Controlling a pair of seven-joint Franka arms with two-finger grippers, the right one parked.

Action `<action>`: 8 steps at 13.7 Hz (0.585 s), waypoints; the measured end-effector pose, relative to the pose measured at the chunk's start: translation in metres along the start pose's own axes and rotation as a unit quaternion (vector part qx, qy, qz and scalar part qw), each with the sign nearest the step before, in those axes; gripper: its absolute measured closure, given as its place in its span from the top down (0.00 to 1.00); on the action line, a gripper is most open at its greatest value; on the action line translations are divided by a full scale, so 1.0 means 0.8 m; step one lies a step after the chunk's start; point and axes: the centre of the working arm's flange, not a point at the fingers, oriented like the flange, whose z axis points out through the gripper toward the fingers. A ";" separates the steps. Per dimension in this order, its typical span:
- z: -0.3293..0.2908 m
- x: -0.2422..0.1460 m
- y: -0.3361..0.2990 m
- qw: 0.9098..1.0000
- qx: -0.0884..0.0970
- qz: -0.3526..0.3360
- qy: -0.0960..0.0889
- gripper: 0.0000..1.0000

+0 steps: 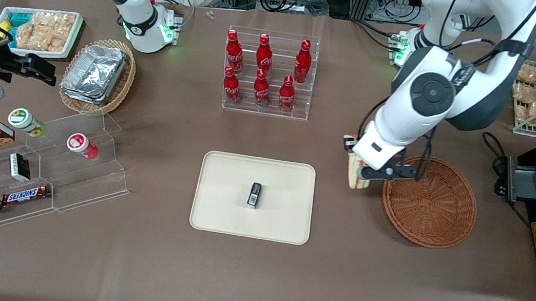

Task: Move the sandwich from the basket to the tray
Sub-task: 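Carry the held sandwich over the cream tray beside the dark box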

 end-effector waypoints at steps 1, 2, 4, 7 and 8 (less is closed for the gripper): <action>0.017 -0.002 0.018 1.000 -0.006 0.013 -0.005 0.20; 0.032 -0.004 0.037 1.000 -0.015 0.024 -0.004 0.20; 0.074 -0.011 0.076 0.998 -0.016 0.059 0.002 0.20; 0.135 0.015 0.110 0.996 -0.002 0.091 0.004 0.20; 0.156 0.026 0.117 0.995 -0.005 0.097 0.006 0.20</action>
